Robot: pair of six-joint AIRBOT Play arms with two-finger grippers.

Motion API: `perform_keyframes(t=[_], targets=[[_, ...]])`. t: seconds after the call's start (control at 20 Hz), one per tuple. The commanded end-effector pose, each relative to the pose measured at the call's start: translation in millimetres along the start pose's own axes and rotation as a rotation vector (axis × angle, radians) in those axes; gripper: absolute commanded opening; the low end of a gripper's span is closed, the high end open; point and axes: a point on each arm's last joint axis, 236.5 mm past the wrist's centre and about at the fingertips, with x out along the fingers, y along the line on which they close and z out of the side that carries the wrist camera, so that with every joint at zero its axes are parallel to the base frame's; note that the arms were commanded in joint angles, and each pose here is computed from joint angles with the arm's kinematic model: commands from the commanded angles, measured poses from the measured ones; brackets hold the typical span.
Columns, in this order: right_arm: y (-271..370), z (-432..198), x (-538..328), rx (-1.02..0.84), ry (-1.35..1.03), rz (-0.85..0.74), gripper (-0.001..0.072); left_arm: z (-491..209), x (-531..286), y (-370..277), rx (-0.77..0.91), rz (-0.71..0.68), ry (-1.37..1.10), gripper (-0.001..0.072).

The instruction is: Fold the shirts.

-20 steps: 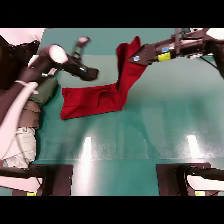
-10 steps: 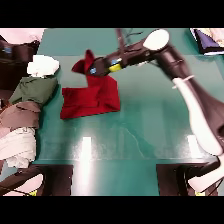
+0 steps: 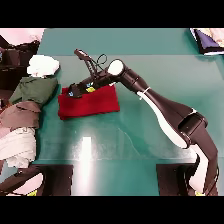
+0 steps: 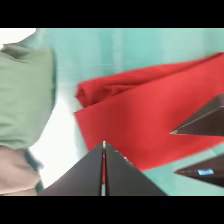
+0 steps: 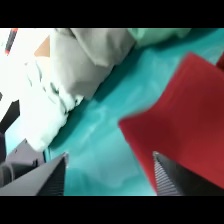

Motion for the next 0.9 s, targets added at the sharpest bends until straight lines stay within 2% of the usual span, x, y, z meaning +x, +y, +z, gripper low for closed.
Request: perform_keyframes(t=[0.0, 0.25, 0.45, 0.7, 0.85], targets=[[-10.3, -6.9, -37.8, 0.024, 0.041, -0.012, 0.0577, -8.9, -0.7, -22.3, -0.019, -0.088, 0.037, 0.0030], [-34.5, 16.3, -139.6, 0.076, -0.082, -0.099, 0.0576, -18.7, 8.6, -55.3, -0.021, -0.142, 0.074, 0.0029], [-63.7, 4.2, -197.5, 0.160, -0.125, -0.163, 0.0576, -26.6, 19.0, -90.6, 0.013, -0.199, 0.089, 0.0029], [-115.6, -46.7, -212.9, 0.303, -0.065, -0.233, 0.0576, -32.4, 24.3, -103.8, 0.043, -0.215, 0.099, 0.0029], [-150.6, -74.3, -201.3, 0.406, -0.049, -0.252, 0.0588, -31.5, 26.2, -94.4, 0.053, -0.175, 0.095, 0.0030]])
